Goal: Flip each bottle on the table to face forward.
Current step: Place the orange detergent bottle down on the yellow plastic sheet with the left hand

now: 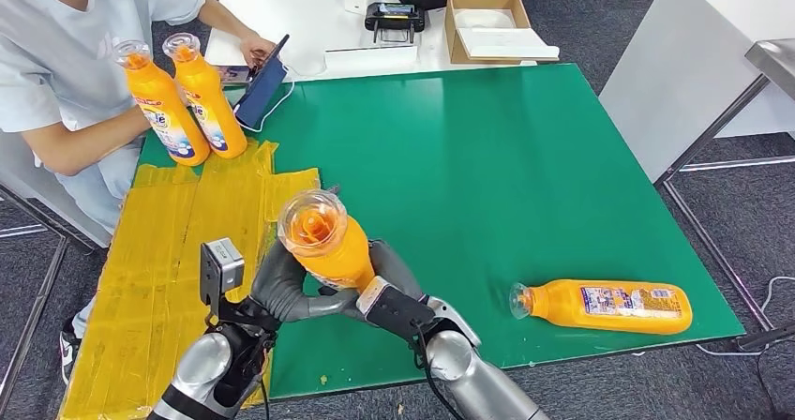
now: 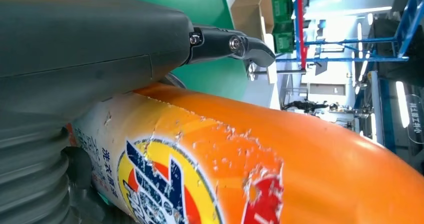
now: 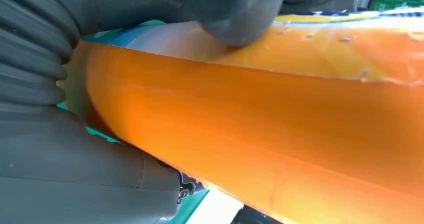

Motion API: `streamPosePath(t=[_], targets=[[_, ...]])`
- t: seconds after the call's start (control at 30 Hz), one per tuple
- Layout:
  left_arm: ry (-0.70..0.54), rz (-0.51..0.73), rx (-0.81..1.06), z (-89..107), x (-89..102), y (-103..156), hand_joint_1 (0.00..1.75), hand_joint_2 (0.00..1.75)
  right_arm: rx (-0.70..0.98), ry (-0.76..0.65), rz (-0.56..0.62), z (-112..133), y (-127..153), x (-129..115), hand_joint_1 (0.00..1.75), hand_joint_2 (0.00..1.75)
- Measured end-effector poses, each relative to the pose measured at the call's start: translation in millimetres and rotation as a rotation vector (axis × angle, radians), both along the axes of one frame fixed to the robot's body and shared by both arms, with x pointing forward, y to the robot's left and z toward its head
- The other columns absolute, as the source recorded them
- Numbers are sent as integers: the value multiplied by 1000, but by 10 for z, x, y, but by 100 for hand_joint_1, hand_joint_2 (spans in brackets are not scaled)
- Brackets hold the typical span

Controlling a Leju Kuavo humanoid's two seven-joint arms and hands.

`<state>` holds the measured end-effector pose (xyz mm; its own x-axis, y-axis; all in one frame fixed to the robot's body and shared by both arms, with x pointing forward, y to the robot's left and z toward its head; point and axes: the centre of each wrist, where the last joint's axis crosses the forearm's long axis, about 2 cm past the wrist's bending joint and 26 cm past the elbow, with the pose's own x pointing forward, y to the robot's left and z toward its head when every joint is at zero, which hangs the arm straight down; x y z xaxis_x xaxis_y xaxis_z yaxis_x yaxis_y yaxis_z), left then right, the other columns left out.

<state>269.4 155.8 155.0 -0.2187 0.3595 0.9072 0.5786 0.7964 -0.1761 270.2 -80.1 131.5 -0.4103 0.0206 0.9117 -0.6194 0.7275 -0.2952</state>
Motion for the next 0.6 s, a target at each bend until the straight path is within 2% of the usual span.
streamPosePath(t=[0.27,0.4,0.43,0.53,0.6], targets=[[-3,-28,-27,25,-1,58,0,175,-8,9,13,-27,23,10,175,175],[-4,-60,-51,37,-7,60,10,175,2,27,34,-51,34,5,175,175],[-5,-66,-58,39,-12,59,44,175,5,32,40,-56,37,7,175,175],[-7,-75,-69,43,-24,56,166,175,9,38,49,-60,47,17,175,175],[-7,-79,-77,43,-28,56,175,175,10,40,51,-64,51,20,175,175]])
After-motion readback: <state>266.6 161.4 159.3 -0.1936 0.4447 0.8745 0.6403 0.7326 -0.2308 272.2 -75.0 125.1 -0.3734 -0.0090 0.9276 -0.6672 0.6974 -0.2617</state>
